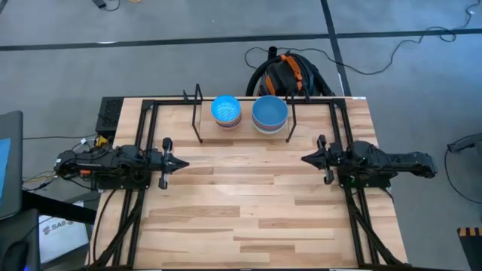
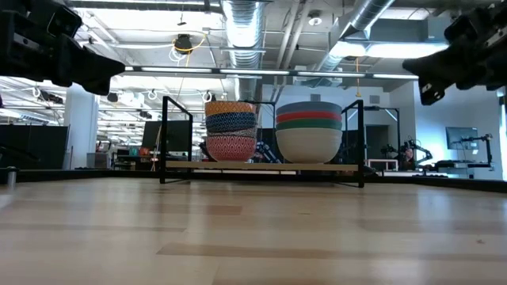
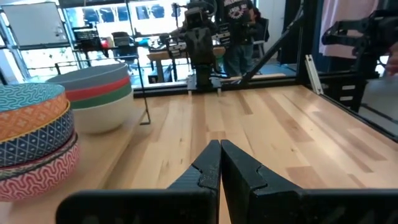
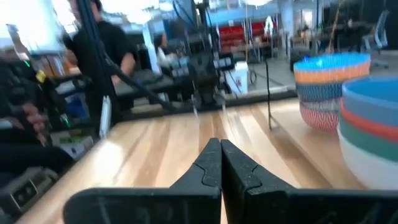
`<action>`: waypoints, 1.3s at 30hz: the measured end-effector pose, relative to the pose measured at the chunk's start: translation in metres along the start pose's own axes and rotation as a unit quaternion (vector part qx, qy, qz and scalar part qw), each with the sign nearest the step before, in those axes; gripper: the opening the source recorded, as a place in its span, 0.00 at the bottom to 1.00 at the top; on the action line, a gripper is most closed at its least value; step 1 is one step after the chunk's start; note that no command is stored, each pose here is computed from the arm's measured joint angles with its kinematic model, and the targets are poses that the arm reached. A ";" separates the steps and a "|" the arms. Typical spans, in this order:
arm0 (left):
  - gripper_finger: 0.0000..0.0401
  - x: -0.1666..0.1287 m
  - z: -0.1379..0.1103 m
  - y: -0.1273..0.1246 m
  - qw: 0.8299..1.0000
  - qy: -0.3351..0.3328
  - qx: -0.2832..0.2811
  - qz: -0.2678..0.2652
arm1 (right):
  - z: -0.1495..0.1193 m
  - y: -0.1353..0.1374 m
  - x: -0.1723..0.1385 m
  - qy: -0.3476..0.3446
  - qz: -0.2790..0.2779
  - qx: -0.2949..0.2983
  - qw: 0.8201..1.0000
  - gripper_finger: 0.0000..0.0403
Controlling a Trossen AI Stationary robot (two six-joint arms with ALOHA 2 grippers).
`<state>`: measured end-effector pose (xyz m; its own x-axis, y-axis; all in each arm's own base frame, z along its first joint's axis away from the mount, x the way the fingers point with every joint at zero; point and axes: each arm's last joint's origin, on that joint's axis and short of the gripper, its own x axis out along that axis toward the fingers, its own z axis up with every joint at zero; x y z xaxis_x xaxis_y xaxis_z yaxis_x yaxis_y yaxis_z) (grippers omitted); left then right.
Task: Place and stack bowls onto a shelf
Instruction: Return to Home Position
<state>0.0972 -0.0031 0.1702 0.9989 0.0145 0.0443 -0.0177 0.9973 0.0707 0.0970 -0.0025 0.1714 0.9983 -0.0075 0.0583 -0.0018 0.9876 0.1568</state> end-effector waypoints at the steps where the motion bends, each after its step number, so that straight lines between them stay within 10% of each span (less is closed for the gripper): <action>1: 0.00 0.000 0.000 0.000 1.000 0.000 -0.001 -0.001 | 0.002 0.000 0.000 -0.008 0.002 0.000 1.000 0.04; 39: 0.00 0.000 -0.001 0.000 1.000 0.002 -0.020 0.000 | -0.002 -0.005 0.000 0.005 -0.036 0.012 0.999 0.16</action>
<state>0.0974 -0.0031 0.1692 0.9990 0.0146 0.0413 -0.0159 0.9994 0.0306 0.0971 -0.0073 0.1685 0.9964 -0.0769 0.0357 0.0691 0.9805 0.1837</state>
